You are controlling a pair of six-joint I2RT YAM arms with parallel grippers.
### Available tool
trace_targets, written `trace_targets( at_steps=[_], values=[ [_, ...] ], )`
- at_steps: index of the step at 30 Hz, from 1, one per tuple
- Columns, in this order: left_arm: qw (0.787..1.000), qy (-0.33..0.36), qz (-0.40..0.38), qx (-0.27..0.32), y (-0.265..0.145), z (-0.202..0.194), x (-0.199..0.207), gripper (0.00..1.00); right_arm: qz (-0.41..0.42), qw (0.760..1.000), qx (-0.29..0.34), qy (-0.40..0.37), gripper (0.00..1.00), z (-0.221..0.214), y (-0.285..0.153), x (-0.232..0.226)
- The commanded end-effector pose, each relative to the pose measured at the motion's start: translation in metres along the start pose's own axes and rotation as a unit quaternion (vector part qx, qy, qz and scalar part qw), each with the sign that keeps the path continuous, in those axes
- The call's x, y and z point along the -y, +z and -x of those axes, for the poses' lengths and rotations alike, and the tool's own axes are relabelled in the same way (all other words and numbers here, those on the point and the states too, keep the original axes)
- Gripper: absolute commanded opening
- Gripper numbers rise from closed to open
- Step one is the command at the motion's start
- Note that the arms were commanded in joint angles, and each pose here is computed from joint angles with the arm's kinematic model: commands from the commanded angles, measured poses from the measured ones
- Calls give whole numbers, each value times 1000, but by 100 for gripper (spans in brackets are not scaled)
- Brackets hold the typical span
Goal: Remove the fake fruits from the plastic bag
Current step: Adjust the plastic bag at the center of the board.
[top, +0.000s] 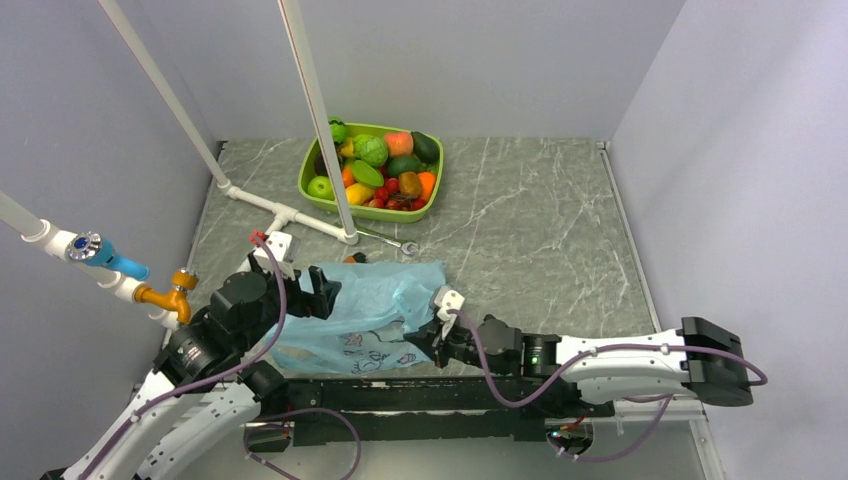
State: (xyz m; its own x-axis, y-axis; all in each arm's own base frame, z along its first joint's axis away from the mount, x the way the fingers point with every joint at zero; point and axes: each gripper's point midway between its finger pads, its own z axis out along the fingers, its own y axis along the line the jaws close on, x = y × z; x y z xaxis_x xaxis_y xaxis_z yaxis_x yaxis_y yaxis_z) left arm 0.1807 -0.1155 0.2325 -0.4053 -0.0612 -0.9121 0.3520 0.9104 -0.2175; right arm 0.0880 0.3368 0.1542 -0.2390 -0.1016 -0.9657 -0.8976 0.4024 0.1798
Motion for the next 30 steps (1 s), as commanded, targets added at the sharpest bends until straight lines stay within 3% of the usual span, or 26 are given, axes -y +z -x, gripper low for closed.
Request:
trace_targets(
  at_steps=[1,4,7,11,15,23,26,30],
  values=[
    [1000,-15,5,23,1,15,1,99,-119,988,100,-4,0,62,-18,40],
    [1000,-12,4,18,6,14,3,99,-305,948,83,26,0,69,-46,118],
    [1000,-5,1,14,11,16,6,99,-447,888,81,73,0,83,-93,202],
    [999,29,18,27,11,29,0,99,-543,826,111,100,0,118,-156,266],
    [997,58,32,44,11,50,-2,99,-591,783,148,126,0,165,-199,306],
    [998,45,25,44,18,51,3,100,-588,778,163,150,0,276,-216,370],
    [998,34,19,41,16,43,3,99,-563,793,162,163,0,296,-214,387],
    [999,17,17,45,5,39,1,99,-576,780,167,180,4,285,-228,417]
  ],
)
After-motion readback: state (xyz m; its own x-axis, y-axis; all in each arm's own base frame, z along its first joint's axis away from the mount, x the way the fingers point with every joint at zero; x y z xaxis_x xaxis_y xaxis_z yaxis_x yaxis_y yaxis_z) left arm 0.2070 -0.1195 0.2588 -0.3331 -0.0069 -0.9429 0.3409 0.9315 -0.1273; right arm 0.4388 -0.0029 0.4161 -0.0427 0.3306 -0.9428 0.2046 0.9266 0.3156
